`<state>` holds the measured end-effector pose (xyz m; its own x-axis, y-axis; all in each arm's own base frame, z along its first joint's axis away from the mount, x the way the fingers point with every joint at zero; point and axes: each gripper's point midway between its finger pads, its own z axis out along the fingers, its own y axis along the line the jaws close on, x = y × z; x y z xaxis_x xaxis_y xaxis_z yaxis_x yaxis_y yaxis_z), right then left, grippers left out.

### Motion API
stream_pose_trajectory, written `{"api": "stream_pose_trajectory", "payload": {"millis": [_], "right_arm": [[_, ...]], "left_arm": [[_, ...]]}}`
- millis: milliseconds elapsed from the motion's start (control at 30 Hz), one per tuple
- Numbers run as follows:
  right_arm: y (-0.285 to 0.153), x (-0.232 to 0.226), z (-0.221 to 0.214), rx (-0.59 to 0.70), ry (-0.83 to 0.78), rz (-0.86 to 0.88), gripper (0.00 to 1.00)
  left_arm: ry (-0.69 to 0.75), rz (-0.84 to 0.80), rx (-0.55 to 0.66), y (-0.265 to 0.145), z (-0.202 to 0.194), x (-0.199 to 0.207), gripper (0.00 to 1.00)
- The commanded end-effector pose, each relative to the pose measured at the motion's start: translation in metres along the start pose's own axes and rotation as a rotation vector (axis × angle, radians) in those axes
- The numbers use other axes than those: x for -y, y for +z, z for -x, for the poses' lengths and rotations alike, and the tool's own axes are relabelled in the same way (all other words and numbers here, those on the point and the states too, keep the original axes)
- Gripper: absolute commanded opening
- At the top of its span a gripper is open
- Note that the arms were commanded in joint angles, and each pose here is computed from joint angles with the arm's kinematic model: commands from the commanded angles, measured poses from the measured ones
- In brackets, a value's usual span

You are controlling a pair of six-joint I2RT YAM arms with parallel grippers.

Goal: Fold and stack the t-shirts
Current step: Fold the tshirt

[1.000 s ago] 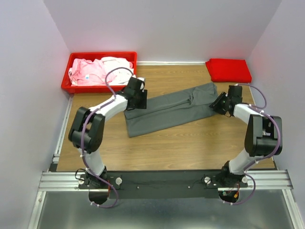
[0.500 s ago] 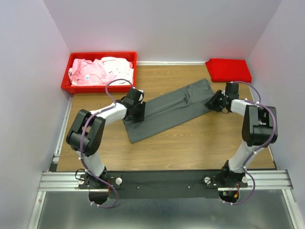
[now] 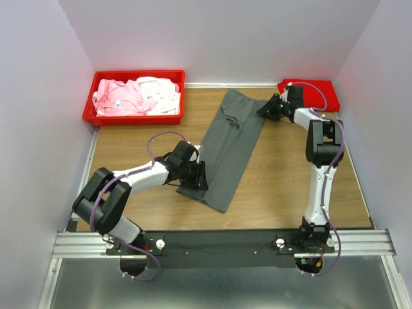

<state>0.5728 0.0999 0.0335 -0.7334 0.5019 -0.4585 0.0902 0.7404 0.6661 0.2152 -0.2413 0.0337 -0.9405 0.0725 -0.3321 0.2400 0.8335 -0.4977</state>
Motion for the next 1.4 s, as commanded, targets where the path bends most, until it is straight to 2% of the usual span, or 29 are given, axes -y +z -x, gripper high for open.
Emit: {"api": "stream_pose_trajectory", "payload": {"millis": [0, 33, 100, 200, 300, 400, 433, 500, 533, 567, 600, 633, 667, 700, 733, 800, 867, 900, 967, 1000, 1067, 1100, 1167, 1233, 1367], "right_arm": [[0.041, 0.029, -0.032, -0.159, 0.108, 0.0, 0.44], [0.045, 0.014, -0.009, -0.122, 0.101, 0.041, 0.44], [0.063, 0.022, -0.014, -0.143, 0.122, 0.057, 0.44], [0.078, 0.017, 0.002, -0.119, 0.123, 0.094, 0.45], [0.076, -0.003, 0.025, -0.08, 0.087, 0.141, 0.46], [0.056, -0.025, 0.044, -0.043, 0.034, 0.165, 0.5], [0.037, -0.047, 0.059, -0.005, -0.013, 0.184, 0.54], [0.004, -0.066, 0.069, 0.032, -0.064, 0.17, 0.57], [0.009, -0.05, 0.057, 0.012, -0.056, 0.134, 0.59], [-0.018, -0.07, 0.069, 0.053, -0.086, 0.137, 0.6], [-0.033, -0.071, 0.071, 0.082, -0.098, 0.095, 0.61], [-0.038, -0.049, 0.042, 0.034, -0.081, 0.033, 0.63], [-0.074, -0.071, 0.051, 0.087, -0.113, 0.035, 0.64], [-0.088, -0.067, 0.047, 0.104, -0.115, -0.005, 0.64], [-0.092, -0.04, 0.006, 0.032, -0.082, -0.069, 0.64], [-0.131, -0.053, -0.02, 0.035, -0.098, -0.1, 0.64], [-0.152, -0.03, -0.073, -0.055, -0.066, -0.161, 0.64], [-0.175, -0.043, -0.086, -0.061, -0.081, -0.148, 0.64], [-0.193, -0.037, -0.119, -0.113, -0.076, -0.156, 0.64], [-0.203, -0.024, -0.152, -0.175, -0.051, -0.182, 0.64], [-0.224, -0.031, -0.178, -0.192, -0.048, -0.148, 0.62], [-0.232, -0.016, -0.212, -0.266, -0.014, -0.179, 0.6], [-0.247, -0.018, -0.232, -0.277, -0.003, -0.145, 0.57], [-0.254, -0.007, -0.271, -0.355, 0.054, -0.139, 0.55], [-0.262, 0.004, -0.309, -0.43, 0.089, -0.128, 0.54]], "left_arm": [[-0.052, -0.163, -0.044, 0.008, 0.006, 0.044, 0.55], [-0.051, -0.172, -0.074, 0.016, 0.001, 0.049, 0.55], [-0.036, -0.219, -0.077, 0.022, 0.009, 0.066, 0.55], [-0.03, -0.251, -0.119, 0.041, 0.011, 0.085, 0.55], [0.002, -0.296, -0.099, 0.041, 0.024, 0.114, 0.55], [0.003, -0.306, -0.055, 0.032, 0.038, 0.127, 0.55], [0.006, -0.292, -0.015, 0.024, 0.046, 0.129, 0.55], [0.015, -0.226, 0.052, 0.01, 0.059, 0.125, 0.55], [0.014, -0.192, 0.057, 0.011, 0.059, 0.118, 0.55], [0.024, -0.18, 0.094, -0.002, 0.064, 0.119, 0.56], [0.021, -0.111, 0.115, -0.005, 0.065, 0.107, 0.56], [0.021, -0.081, 0.134, -0.017, 0.065, 0.102, 0.56], [0.022, -0.053, 0.151, -0.022, 0.066, 0.097, 0.56], [0.023, 0.0, 0.187, -0.026, 0.069, 0.087, 0.56], [0.022, 0.012, 0.222, -0.038, 0.072, 0.085, 0.56], [0.014, 0.1, 0.24, -0.043, 0.064, 0.062, 0.56], [0.014, 0.159, 0.265, -0.051, 0.061, 0.048, 0.56], [0.013, 0.201, 0.244, -0.051, 0.051, 0.035, 0.56], [0.022, 0.197, 0.24, -0.056, 0.044, 0.032, 0.56], [0.019, 0.21, 0.227, -0.054, 0.034, 0.024, 0.56], [0.013, 0.194, 0.236, -0.058, 0.028, 0.022, 0.56], [0.012, 0.2, 0.217, -0.053, 0.02, 0.016, 0.56], [0.01, 0.198, 0.2, -0.051, 0.014, 0.013, 0.56], [0.002, 0.185, 0.191, -0.047, 0.008, 0.011, 0.56], [-0.009, 0.161, 0.188, -0.036, 0.005, 0.009, 0.56]]}}
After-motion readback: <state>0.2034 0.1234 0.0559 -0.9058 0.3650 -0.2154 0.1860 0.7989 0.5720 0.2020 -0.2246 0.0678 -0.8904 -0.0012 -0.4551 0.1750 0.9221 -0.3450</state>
